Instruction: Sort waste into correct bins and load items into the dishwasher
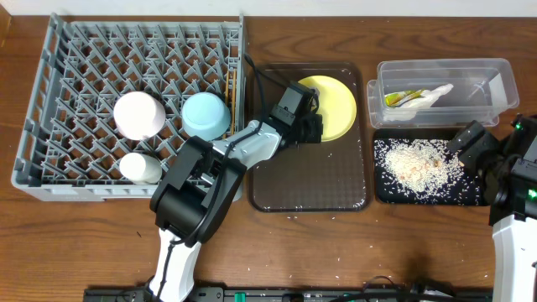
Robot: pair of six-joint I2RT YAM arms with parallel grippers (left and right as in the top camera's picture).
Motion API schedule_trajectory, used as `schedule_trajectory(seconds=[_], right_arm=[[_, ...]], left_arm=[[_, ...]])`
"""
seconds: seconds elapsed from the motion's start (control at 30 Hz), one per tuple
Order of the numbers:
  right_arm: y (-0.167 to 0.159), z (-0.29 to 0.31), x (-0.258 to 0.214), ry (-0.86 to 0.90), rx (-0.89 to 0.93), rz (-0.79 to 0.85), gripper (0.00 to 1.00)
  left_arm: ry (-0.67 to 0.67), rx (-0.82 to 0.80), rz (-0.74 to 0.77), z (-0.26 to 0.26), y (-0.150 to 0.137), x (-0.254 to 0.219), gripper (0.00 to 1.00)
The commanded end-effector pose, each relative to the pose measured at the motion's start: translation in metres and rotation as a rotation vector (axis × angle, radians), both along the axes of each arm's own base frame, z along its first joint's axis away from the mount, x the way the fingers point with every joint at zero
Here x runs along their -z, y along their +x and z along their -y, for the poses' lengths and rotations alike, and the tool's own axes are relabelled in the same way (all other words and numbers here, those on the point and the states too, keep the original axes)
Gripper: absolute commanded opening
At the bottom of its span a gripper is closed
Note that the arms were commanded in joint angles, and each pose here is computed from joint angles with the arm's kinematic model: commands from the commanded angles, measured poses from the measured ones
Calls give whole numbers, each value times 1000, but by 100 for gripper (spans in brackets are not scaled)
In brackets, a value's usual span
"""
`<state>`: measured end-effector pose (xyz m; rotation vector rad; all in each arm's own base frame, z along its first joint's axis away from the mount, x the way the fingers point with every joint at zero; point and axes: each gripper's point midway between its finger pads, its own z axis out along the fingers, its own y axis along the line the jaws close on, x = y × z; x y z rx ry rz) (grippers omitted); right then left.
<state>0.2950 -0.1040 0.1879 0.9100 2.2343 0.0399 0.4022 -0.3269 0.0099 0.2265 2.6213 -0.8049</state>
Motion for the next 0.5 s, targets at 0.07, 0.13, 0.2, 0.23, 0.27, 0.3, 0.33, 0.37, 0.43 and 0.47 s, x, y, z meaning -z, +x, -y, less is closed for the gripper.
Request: schedule_trajectory(seconds=[0.07,0.13,0.2,0.23,0.27,0.3,0.33,0.37,0.43,0.47], right_arm=[[3,6,-9,-21,14,26,99],[4,6,-9,-23,14,29,99],[3,5,-8,-20,14,24,99],[4,3,-8,-6,8,30,99],[6,-8,-8,57,-16,47,99],[8,-24,-7,136,-67,57,99],[14,-41,-12,214,-130,94,99],[21,-60,-17,284,-217,129,98],[26,-104,-23,388,-399,151,77],[24,-131,-14,400,-483,103,77]], left_arm=[[-52,58,-193,5,-39,2,8],[-47,60,-199,2,-44,-9,8],[-49,73,-180,1,-46,-25,8],[-56,86,-154,0,-47,-40,8],[-69,109,-97,0,-46,-66,8],[-81,120,-62,0,-46,-82,10],[-94,130,-20,-1,-46,-101,14],[-106,134,17,-2,-47,-119,17],[-133,141,133,-9,-51,-170,35],[-106,101,193,-23,-52,-194,39]])
